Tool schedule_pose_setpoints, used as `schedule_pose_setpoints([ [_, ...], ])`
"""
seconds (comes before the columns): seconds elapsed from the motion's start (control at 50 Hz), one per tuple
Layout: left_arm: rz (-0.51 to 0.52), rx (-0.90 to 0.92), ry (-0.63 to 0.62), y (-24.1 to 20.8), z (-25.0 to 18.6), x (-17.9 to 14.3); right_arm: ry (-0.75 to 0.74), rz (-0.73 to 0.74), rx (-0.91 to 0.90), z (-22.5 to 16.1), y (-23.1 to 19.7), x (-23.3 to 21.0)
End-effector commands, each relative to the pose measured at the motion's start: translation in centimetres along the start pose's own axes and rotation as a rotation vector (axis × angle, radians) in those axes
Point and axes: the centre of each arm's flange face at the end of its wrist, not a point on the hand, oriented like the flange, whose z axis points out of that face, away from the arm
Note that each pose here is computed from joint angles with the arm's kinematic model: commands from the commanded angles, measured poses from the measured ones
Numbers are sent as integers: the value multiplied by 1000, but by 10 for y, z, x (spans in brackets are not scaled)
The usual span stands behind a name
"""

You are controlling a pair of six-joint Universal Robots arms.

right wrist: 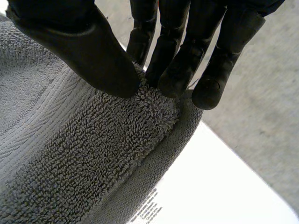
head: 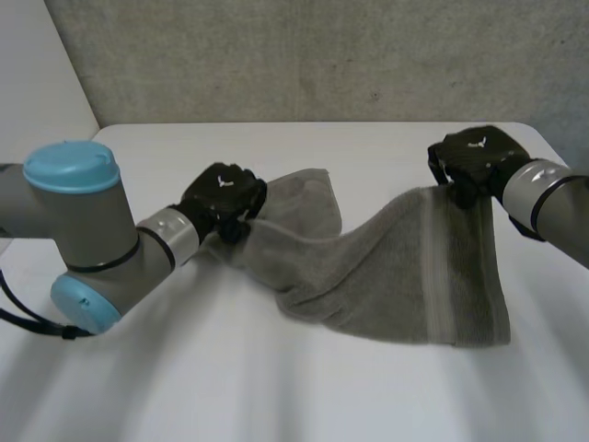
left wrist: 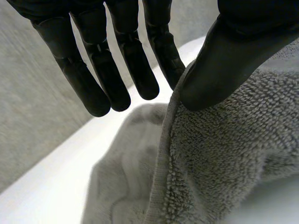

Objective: Fold the towel.

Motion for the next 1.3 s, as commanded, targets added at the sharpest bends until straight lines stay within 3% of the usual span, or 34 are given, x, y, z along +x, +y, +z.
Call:
schedule_pose_setpoints([
  [0.02,-26,-85,25,28,-3,10,-40,24,-82,-2,25,-11],
  [0.58,-59,-160,-9,59,-3,2,65,79,-173,-6,67,20],
  [1.0,-1,-154,-40,60,2,-14,73,68,-159,-6,61,21],
  [1.12,65,-138,-38,61,11,-19,51,2,-147,-2,58,19],
  [1.18,155,-109,-55,55,23,-28,48,-123,-115,7,51,21],
  [1.22,285,-31,-106,31,37,-44,96,-277,-13,21,22,30],
  [1.24,285,-30,-107,31,38,-44,97,-278,-12,22,21,30],
  [1.28,344,21,-153,11,43,-56,261,-361,242,31,-46,52],
  [1.3,383,88,-217,-16,47,-70,262,-362,243,31,-46,52],
])
